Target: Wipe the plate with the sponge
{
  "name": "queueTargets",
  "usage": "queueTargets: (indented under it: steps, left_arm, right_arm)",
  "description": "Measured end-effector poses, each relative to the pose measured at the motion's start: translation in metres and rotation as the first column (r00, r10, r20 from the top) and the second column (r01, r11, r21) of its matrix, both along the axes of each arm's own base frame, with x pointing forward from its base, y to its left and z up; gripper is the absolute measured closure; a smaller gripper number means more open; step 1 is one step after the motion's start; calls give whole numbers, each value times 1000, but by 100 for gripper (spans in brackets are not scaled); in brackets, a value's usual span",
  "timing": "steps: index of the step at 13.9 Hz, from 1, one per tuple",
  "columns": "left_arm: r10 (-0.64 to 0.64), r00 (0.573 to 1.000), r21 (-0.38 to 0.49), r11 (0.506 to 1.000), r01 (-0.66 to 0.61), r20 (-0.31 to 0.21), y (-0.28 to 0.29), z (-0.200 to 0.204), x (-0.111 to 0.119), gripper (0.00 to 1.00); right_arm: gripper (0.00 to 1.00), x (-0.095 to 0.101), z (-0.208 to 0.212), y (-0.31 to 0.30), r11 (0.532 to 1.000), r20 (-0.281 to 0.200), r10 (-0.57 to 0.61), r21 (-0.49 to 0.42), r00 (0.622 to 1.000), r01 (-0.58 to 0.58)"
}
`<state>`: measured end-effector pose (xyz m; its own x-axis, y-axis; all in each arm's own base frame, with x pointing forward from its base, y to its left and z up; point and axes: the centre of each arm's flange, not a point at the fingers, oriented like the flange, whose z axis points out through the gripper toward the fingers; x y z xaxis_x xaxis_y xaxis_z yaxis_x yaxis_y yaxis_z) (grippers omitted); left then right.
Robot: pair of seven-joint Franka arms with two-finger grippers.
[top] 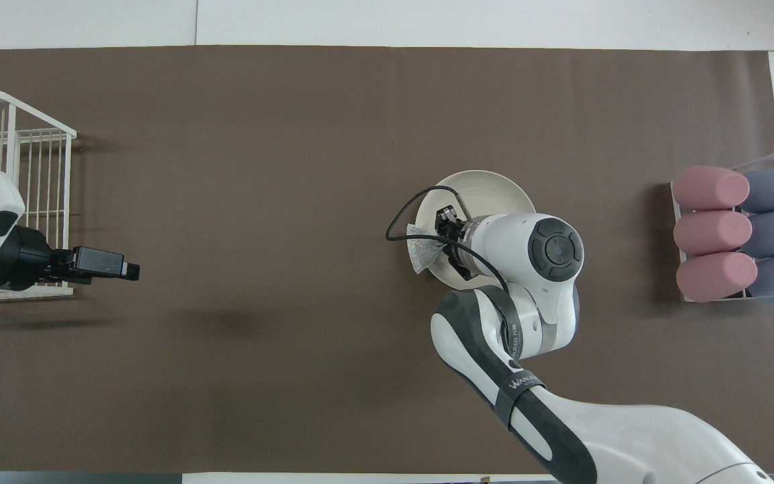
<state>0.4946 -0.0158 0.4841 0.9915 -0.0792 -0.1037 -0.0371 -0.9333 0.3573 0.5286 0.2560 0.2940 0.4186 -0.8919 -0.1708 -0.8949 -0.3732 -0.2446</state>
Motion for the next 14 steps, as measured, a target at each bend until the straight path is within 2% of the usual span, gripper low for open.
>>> queueTargets:
  steps: [5,7,10,12,13,14]
  left_arm:
    - [3,999,6,1000,-3,33,-3,2,4,0]
    - [3,999,7,1000,-3,35,-3,2,4,0]
    - [9,999,10,1000,-9,33,-3,2,4,0]
    - [28,999,4,1000,-28,27,-4,2,4,0]
    - [50,998,-33,998,-49,24,-7,4,5,0]
    - [84,996,-111,991,-81,20,-13,6,6,0]
  right_arm:
    - [89,9,7,-6,999,0,-49,12,999,49]
    - [89,18,26,3,997,-43,-71,30,997,72]
    - [89,35,89,24,993,-134,-103,46,986,110]
    - [89,37,139,33,994,-139,-113,-19,984,111]
    - [89,35,160,37,992,-136,-127,-43,983,122]
    - [89,32,177,42,990,-140,-137,-55,981,131]
